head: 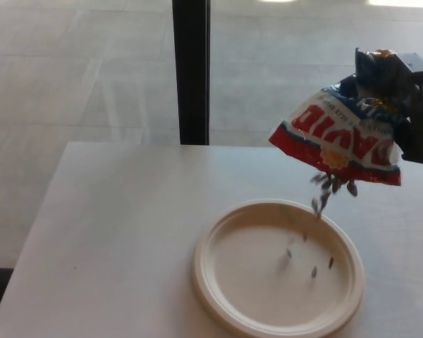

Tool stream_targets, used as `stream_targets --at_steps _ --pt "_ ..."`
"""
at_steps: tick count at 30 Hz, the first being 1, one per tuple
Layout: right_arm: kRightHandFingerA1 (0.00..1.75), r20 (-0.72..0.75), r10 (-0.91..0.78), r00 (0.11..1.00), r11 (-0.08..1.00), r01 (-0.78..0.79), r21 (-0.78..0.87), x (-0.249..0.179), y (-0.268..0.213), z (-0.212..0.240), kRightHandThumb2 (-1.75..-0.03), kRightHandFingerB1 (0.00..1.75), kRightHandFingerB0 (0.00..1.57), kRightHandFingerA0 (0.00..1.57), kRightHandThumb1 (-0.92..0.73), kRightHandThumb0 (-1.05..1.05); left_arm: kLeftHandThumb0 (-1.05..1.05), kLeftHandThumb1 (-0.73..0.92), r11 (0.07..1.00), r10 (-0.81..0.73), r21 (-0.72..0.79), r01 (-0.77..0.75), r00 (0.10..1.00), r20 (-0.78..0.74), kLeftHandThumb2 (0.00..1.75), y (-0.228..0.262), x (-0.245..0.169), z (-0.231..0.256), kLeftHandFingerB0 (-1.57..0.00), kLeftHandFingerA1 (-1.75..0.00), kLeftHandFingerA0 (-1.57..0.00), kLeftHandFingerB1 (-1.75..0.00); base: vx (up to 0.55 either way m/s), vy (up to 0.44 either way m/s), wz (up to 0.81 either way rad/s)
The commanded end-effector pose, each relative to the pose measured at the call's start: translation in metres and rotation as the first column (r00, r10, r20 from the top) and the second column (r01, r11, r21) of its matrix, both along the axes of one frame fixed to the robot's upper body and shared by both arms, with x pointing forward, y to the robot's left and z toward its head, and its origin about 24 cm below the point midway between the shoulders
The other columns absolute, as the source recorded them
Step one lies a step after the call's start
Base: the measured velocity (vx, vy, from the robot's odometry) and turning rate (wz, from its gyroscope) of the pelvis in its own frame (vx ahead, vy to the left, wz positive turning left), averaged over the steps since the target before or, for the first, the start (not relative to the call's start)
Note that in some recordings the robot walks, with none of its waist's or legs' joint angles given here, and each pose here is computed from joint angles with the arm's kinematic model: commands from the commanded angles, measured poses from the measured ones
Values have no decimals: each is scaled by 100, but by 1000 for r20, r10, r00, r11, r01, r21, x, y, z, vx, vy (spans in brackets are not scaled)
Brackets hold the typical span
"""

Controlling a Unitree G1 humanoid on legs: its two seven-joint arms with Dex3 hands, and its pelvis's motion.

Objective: The robot uses its right hand to pick up a bag of sunflower seeds kept in the middle of the desk and tilts it over a plate kept next to it to pour out a few seeds and then puts the bag of seeds back on the desk

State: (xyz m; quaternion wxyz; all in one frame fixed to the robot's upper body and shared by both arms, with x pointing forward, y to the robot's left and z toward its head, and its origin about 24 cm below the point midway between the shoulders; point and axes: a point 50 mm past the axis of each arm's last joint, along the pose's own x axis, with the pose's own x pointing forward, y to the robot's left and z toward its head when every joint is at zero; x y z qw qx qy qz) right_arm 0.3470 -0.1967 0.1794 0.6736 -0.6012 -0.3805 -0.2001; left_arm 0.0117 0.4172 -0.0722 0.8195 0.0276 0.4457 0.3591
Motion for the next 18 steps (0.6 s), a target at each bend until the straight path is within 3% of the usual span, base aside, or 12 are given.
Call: stream_targets --at_steps 1,2,3,4,7,8,9,15,18 --pt "175 263 98 960 985 -56 -162 -8 7 23 -112 173 69 92 -43 -26 -82 53 999 -16 36 16 1000 0 74 11 1 10 -62 -70 -58 -52 0 0 0" --pt "175 273 109 956 983 -63 -174 -8 8 26 -111 174 69 91 -45 -26 -75 65 999 -31 44 31 1000 -8 60 11 1 11 -66 -69 -61 -47 0 0 0" --pt "175 275 113 955 982 -66 -175 -8 8 26 -111 174 69 91 -45 -26 -75 65 998 -32 45 32 999 -8 60 10 1 11 -66 -69 -61 -47 0 0 0" --pt "175 278 120 953 980 -69 -185 -8 9 27 -118 175 68 95 -34 -23 -74 64 999 -25 41 25 1000 -5 60 11 1 10 -66 -66 -61 -47 0 0 0" --pt "175 295 140 945 976 -80 -204 -9 11 30 -120 175 68 98 -30 -23 -74 64 999 -21 48 22 1000 -11 60 11 1 11 -67 -67 -63 -47 0 0 0" --pt "175 295 147 944 975 -89 -201 -10 12 31 -121 175 67 98 -30 -22 -72 49 999 -21 45 22 1000 -9 92 12 1 11 -61 -71 -59 -59 0 0 0" --pt "175 294 147 944 975 -89 -201 -10 13 30 -119 175 66 97 -31 -22 -74 64 999 -25 46 26 1000 -10 60 12 1 12 -66 -68 -61 -48 0 0 0" --pt "175 200 128 971 990 -112 -89 -17 23 15 -94 174 66 95 -40 -27 -77 64 998 -42 39 42 999 0 60 12 -1 13 -63 -67 -60 -47 0 0 0" --pt "175 94 96 991 995 -94 -25 -23 27 -10 -108 171 70 90 -35 -22 -77 65 999 -44 28 44 999 0 60 12 -2 13 -59 -65 -55 -47 0 0 0"
